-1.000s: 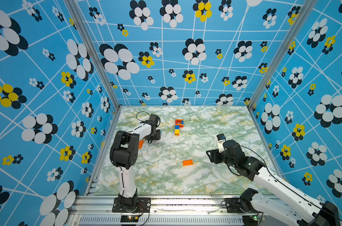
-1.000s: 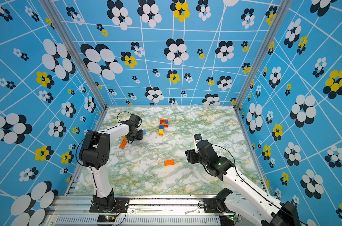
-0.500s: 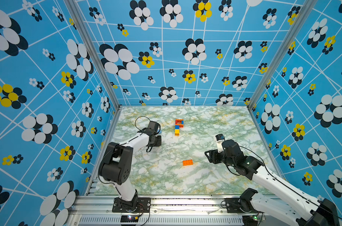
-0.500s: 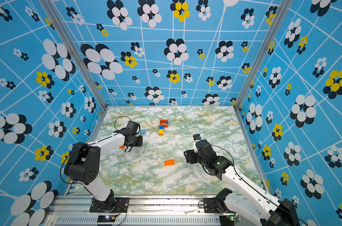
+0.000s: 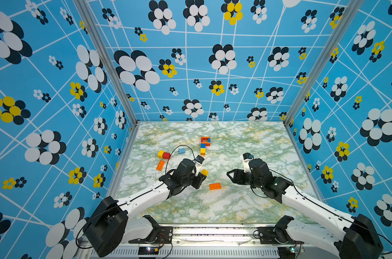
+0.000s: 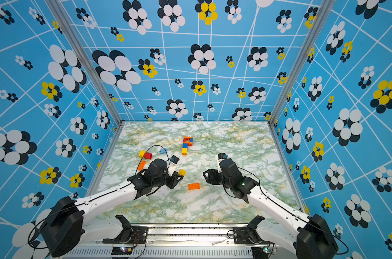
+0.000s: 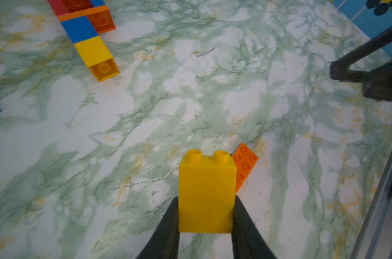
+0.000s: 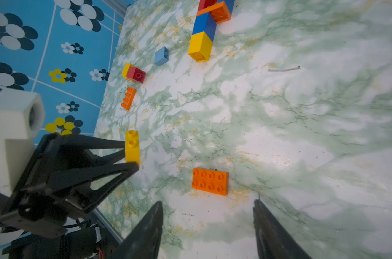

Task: Assemble the letter p with lego
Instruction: Assemble the lego brick with the lego brick.

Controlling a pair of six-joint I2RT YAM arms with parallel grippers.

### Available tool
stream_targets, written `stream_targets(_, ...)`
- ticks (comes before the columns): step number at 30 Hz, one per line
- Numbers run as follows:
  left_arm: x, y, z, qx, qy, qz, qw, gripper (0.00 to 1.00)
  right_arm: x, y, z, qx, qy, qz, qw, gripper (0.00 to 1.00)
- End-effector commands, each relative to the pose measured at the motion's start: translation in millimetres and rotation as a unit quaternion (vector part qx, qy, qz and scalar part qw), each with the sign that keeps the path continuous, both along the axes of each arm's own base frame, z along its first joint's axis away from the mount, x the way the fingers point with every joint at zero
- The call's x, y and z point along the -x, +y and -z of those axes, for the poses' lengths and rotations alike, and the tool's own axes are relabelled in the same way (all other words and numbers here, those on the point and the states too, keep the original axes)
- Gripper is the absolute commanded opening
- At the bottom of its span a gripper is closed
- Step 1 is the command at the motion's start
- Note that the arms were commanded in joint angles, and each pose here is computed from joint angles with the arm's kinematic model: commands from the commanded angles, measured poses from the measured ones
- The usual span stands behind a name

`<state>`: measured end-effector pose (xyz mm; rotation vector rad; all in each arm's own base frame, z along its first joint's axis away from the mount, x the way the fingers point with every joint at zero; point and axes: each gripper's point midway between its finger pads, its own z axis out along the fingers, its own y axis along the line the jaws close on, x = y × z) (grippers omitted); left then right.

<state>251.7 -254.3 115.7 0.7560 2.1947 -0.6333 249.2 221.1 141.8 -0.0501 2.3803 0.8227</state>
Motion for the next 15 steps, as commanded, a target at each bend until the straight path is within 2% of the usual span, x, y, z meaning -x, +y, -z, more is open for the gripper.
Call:
stream_targets(1,7.3,-21.7,-20.1,0.036,-0.069,0.063,0.995,0.22,0.9,21.9,-15.0,-0.037,0.001,-0.009,0.999,0.61)
stream_targets(9,30.2,-34.0,-12.0,0.063,-0.094,0.116,0.987,0.22,17.8,63.6,-20.7,-0.064,0.012,-0.068,0.996,0.55)
stream_targets(15,39.3,-42.6,-19.5,0.089,-0.096,0.147,0.98,0.21,21.2,74.6,-18.3,-0.078,0.025,-0.072,0.994,0.48)
